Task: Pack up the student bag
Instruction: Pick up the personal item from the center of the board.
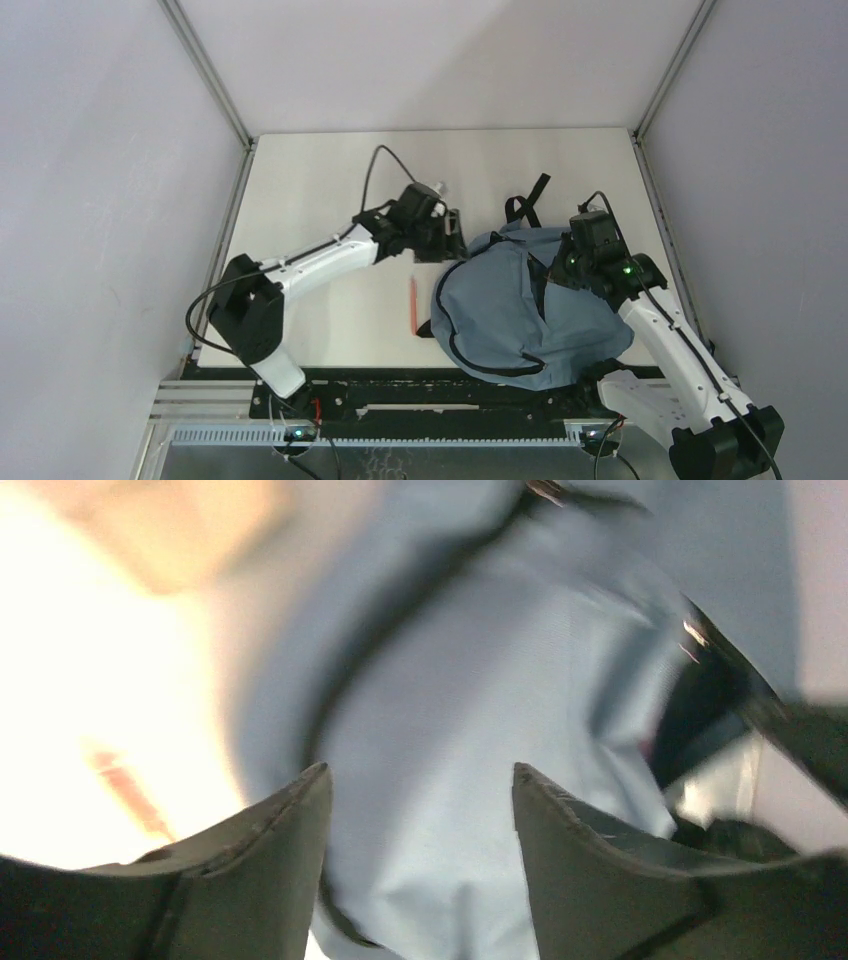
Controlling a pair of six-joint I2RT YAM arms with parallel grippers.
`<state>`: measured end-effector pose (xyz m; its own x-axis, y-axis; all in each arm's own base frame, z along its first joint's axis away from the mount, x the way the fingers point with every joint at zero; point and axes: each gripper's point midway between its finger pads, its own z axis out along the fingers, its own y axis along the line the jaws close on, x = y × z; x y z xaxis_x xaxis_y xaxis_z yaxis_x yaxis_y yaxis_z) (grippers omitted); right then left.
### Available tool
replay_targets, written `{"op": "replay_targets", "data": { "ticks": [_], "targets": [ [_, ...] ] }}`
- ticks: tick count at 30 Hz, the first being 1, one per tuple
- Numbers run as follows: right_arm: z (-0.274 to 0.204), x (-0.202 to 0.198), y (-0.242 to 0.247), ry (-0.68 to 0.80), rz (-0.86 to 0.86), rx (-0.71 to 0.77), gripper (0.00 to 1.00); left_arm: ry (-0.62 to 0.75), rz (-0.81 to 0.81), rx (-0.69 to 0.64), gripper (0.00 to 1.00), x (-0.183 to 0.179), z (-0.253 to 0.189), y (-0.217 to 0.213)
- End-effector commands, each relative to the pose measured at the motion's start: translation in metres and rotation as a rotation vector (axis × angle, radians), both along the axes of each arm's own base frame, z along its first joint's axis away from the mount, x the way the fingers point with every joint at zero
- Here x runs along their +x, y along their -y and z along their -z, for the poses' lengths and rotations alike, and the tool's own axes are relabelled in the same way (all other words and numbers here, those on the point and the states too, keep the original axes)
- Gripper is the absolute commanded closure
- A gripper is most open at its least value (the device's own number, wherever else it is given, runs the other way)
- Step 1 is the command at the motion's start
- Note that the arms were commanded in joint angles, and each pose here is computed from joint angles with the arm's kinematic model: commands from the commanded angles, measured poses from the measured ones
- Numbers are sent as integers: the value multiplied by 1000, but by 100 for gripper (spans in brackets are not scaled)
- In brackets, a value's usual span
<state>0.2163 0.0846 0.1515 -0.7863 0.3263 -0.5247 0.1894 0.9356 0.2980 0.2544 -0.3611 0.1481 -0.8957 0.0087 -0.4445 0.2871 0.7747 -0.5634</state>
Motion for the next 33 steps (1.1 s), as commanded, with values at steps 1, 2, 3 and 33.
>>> {"op": "replay_targets", "data": {
  "ticks": [1,2,3,33],
  "targets": [
    [-11,7,-2,65,-11,21,100,47,-232,194,22,49,27,-71],
    [-11,6,-2,65,-12,21,100,49,-256,226,16,56,32,-78],
    [-12,6,-1,67,-11,21,100,39,-267,258,12,63,39,-82],
    [-12,8,-5,67,-33,31,100,-153,-425,337,57,119,130,-46]
  ]
}}
